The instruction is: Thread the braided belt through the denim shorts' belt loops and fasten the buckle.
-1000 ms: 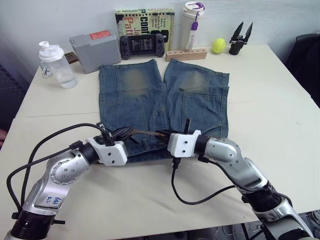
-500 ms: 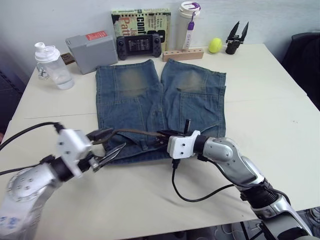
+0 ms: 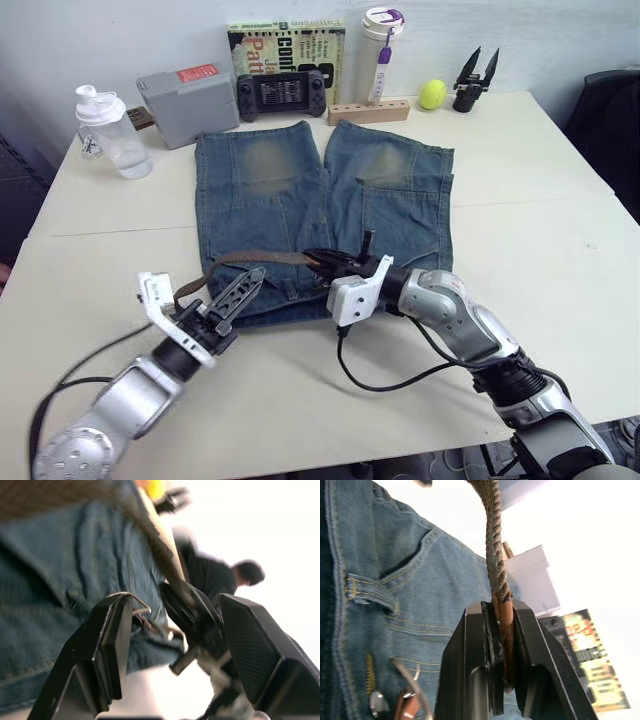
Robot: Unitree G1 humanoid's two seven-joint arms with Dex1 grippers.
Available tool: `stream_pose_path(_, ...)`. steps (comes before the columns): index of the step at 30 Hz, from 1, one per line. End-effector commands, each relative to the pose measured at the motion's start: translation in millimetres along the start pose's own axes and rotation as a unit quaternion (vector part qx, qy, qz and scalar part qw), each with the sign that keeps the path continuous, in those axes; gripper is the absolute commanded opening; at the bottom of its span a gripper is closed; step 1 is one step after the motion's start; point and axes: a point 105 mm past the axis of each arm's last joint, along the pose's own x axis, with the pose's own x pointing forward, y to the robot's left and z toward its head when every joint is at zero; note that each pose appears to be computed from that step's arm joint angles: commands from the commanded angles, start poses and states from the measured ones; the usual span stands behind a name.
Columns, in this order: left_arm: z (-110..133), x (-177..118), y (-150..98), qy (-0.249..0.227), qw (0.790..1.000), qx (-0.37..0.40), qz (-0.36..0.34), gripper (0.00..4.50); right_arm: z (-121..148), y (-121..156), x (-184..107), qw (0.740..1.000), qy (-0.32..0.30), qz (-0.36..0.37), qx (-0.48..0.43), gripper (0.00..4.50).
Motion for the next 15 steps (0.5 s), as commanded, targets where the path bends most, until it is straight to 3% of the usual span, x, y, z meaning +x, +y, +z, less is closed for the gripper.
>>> stream_pose_path(1, 5, 5, -12, -0.017, 0.999, -0.030, -0.005, 3.05, 6, -10, -1, 0.999, -0.016, -0.026, -0.024, 0.00)
stream_pose_path(10, -1, 20, -8, -0.017, 0.997, -0.075, 0.014, 3.05, 9, -8, -1, 0.999, -0.022, -0.027, -0.028, 0.00)
stream_pose_path(15, 3, 26, -9, -0.024, 0.996, -0.082, 0.010, 1.74, 9, -6, -1, 0.999, -0.023, -0.023, -0.017, 0.00)
